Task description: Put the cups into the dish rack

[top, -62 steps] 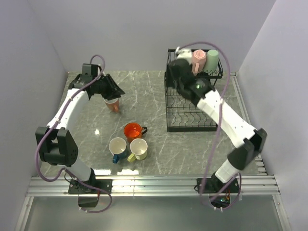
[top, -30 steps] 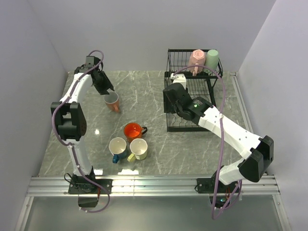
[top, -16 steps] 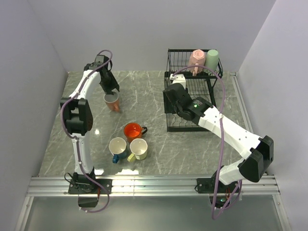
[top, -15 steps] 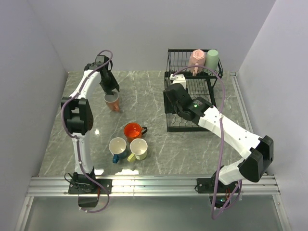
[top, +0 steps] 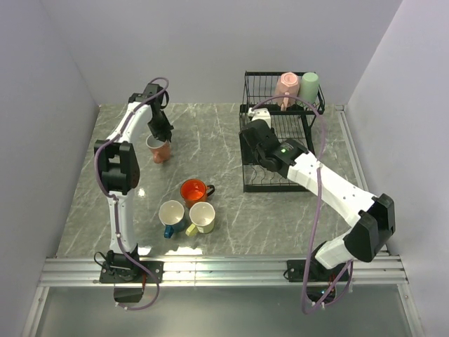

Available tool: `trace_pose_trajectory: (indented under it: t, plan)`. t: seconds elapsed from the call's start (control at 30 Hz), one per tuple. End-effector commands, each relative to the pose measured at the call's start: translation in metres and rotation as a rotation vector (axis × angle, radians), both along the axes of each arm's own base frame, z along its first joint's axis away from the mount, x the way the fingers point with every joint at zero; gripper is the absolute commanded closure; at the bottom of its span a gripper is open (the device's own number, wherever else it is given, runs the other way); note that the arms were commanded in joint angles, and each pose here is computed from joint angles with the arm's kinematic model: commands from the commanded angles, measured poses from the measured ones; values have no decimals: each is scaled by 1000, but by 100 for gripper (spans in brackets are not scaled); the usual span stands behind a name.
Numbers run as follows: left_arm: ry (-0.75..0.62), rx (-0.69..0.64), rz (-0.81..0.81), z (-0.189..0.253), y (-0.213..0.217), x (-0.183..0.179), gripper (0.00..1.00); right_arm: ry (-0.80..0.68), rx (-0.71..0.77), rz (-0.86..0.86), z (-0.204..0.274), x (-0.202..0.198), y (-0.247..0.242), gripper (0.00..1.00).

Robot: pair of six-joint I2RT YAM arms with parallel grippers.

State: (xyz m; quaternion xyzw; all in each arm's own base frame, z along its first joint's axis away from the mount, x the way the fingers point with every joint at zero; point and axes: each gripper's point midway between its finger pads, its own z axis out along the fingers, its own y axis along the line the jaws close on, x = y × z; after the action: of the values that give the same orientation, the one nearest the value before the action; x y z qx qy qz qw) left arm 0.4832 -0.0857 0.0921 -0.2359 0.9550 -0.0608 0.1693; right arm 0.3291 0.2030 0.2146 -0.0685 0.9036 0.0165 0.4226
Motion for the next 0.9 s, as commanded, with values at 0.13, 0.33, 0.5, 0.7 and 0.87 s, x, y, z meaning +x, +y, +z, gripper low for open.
trace_pose_trajectory:
  t: [0.13, 0.33, 0.5, 0.7, 0.87]
  plan:
    - [-167, -106, -46, 50, -17, 17, 100, -32, 136, 41, 27, 19, 20, 34]
    - [-437, -601, -150, 137, -74, 21, 100, -3, 698, 345, 86, 23, 78, 29]
    - [-494, -1029, -176, 199, -101, -3, 100, 83, 916, 454, 101, 28, 105, 23]
    - [-663, -1331, -274, 291, -103, -31, 100, 69, 977, 459, 111, 28, 108, 18]
    - [-626, -1560, -213, 309, -100, -56, 100, 49, 952, 450, 113, 27, 104, 17]
